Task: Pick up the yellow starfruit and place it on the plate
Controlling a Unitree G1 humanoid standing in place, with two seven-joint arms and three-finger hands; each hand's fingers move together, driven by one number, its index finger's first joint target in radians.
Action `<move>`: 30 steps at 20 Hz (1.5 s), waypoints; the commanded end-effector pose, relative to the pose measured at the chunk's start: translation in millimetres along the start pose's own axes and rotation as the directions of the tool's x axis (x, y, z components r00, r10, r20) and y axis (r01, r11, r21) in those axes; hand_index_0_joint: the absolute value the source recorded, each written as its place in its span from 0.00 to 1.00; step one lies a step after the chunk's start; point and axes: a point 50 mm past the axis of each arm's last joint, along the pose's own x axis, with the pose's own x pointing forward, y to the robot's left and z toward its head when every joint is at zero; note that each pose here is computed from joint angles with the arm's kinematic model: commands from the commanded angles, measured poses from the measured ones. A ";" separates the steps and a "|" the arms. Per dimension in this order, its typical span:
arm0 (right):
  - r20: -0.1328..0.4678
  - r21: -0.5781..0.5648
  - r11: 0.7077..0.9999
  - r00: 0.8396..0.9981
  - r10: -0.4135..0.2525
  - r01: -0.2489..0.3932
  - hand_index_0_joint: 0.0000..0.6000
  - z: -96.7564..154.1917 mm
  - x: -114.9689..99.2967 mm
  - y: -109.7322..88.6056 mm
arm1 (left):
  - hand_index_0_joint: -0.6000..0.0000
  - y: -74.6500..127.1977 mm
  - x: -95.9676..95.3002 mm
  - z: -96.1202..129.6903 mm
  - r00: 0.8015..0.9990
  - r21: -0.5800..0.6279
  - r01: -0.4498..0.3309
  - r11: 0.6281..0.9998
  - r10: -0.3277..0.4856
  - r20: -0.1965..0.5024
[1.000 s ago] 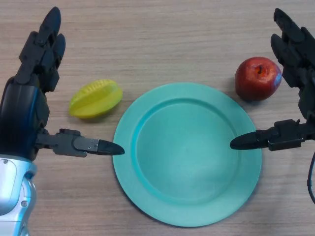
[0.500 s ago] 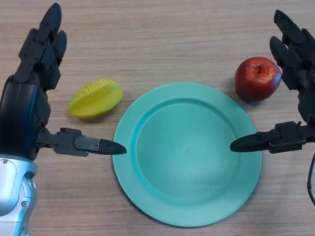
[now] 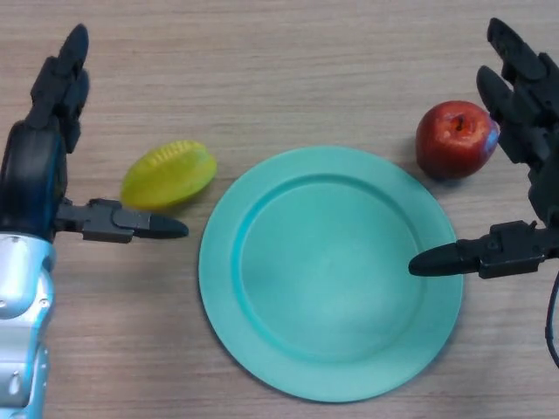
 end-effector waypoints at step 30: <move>0.158 0.010 0.999 0.987 -0.034 0.032 0.00 35.8 -17.1 -11.2 | 0.00 -9.6 36.3 1.3 0.974 0.636 0.007 0.772 -0.148 0.169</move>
